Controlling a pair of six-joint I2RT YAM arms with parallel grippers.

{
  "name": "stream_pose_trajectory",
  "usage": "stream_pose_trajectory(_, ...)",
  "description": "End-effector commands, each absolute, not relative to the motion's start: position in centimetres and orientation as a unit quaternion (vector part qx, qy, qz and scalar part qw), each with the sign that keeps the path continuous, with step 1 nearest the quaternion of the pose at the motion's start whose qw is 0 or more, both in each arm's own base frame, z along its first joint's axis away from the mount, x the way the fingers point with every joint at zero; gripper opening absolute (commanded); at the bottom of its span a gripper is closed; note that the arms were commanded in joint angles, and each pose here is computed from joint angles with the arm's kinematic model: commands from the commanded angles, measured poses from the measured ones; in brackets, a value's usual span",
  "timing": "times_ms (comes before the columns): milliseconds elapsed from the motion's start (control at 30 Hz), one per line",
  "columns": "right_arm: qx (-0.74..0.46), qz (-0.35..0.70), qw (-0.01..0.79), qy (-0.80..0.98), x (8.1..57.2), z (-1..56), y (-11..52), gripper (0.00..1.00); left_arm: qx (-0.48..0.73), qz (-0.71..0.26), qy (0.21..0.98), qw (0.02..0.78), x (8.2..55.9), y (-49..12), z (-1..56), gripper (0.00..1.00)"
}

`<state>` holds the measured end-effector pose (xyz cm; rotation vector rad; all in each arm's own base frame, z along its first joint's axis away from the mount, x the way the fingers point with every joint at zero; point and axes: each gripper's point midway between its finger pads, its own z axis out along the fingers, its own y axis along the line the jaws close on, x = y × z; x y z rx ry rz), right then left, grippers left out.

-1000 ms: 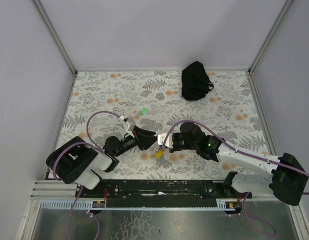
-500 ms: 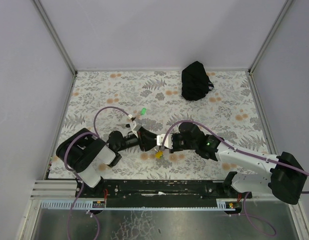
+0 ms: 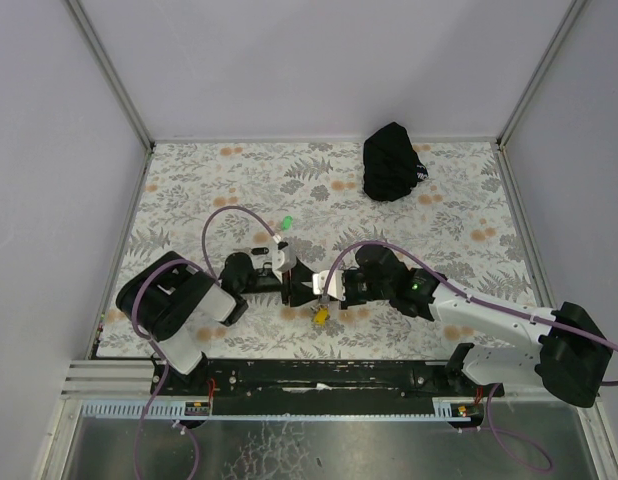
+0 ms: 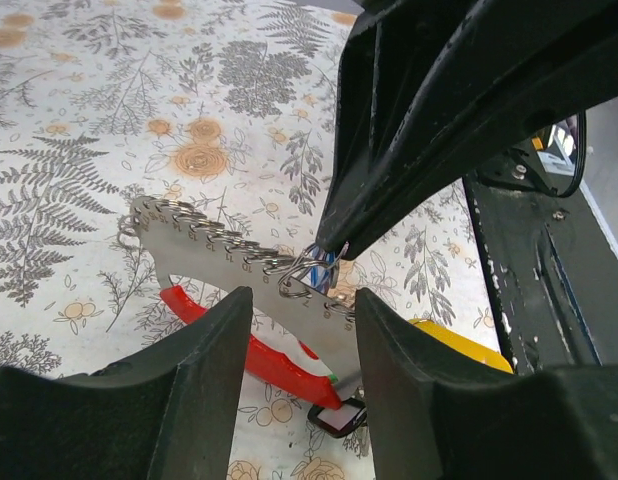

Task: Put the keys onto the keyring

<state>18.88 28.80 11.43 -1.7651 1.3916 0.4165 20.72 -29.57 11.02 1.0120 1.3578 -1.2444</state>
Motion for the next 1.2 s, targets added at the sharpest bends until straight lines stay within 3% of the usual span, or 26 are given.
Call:
stream_pose_trajectory(0,-0.704,0.185,0.451,0.518,19.0,14.7,30.8,0.0,0.463,-0.498,0.534,0.503,20.8,-29.7,11.0,0.45)
stream_pose_trajectory(567,-0.711,0.2,0.431,0.518,18.4,14.5,31.0,0.0,0.482,-0.525,0.502,0.49,19.7,-30.1,12.2,0.41)
stream_pose_trajectory(633,-0.711,0.201,0.431,0.518,18.4,14.6,31.0,0.0,0.484,-0.529,0.5,0.486,19.6,-30.2,12.2,0.38)
stream_pose_trajectory(967,-0.709,0.185,0.425,0.532,18.8,14.5,30.4,0.0,0.483,-0.533,0.499,0.482,19.3,-30.1,12.4,0.0)
stream_pose_trajectory(1167,-0.702,0.179,0.427,0.542,18.7,14.1,29.8,0.0,0.458,-0.523,0.515,0.502,19.8,-29.8,13.0,0.0)
